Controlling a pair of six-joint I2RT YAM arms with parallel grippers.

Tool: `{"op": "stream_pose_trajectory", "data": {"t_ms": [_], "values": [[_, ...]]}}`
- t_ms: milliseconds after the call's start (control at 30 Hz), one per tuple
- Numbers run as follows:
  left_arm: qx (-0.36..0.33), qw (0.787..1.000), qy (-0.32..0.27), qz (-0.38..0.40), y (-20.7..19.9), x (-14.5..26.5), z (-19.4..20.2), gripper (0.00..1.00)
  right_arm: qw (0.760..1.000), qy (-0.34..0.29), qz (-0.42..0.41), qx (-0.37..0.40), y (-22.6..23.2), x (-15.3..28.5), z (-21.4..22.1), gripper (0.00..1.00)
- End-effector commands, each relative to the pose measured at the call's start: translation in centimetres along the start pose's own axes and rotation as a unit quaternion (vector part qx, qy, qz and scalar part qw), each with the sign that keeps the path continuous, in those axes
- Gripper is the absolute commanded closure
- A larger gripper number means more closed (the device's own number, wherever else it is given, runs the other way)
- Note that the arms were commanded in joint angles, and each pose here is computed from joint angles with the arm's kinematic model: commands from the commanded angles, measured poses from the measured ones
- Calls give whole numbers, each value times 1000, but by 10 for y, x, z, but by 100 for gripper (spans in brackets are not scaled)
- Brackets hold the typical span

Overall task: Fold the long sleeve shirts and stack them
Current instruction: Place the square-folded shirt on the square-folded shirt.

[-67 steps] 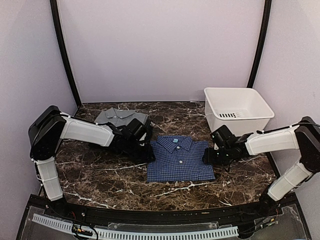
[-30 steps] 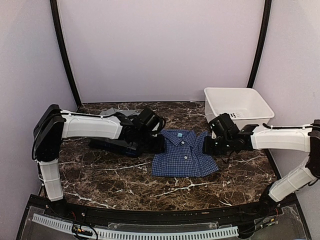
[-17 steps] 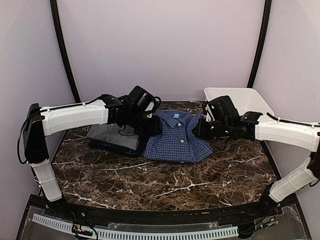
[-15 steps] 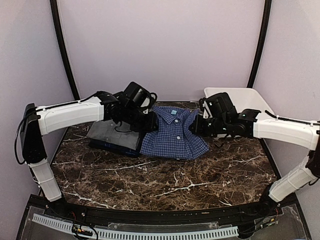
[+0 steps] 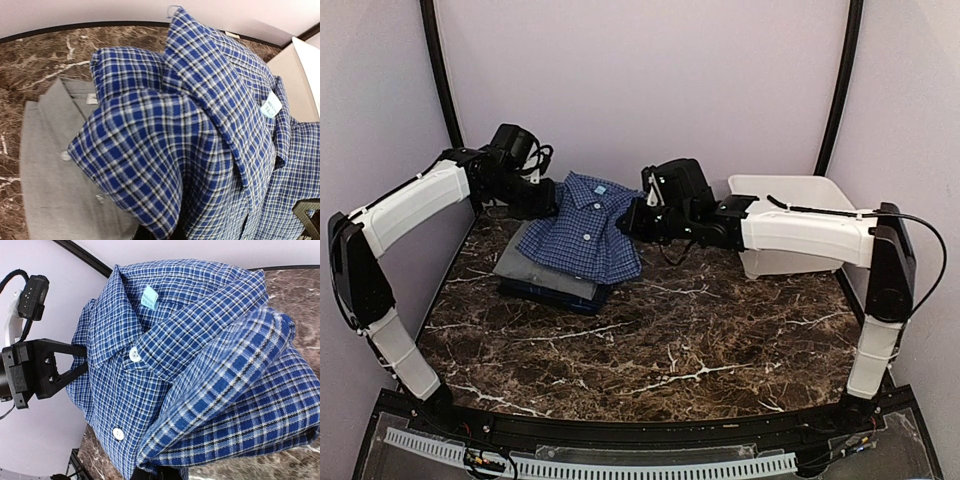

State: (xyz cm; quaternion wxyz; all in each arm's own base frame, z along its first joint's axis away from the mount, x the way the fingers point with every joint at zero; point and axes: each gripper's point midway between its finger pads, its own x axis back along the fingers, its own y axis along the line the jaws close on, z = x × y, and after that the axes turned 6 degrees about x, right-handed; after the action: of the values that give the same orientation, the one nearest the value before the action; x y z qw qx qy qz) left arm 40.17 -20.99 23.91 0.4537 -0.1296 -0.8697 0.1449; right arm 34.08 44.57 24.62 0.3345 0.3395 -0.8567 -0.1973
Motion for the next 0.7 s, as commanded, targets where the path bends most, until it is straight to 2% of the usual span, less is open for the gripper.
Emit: {"op": "stream_pose_trajectory", "data": {"t_ms": [0,233,400,533,667], "values": [[-19,999,-28,-3,24,35,-33,100,996,-35,-86,-13,61,-25,-21,100],[11,999,-25,-29,66,28,-53,100,993,-17,-111,-20,80,-74,-7,100],[28,998,3,-56,95,1,-43,100,996,7,-80,-24,51,-94,18,100],[56,993,36,-95,131,-34,-21,100,997,27,-58,-36,12,-102,42,100],[75,985,61,-141,161,-59,-1,89,996,56,-36,-53,-32,-99,55,82]]}}
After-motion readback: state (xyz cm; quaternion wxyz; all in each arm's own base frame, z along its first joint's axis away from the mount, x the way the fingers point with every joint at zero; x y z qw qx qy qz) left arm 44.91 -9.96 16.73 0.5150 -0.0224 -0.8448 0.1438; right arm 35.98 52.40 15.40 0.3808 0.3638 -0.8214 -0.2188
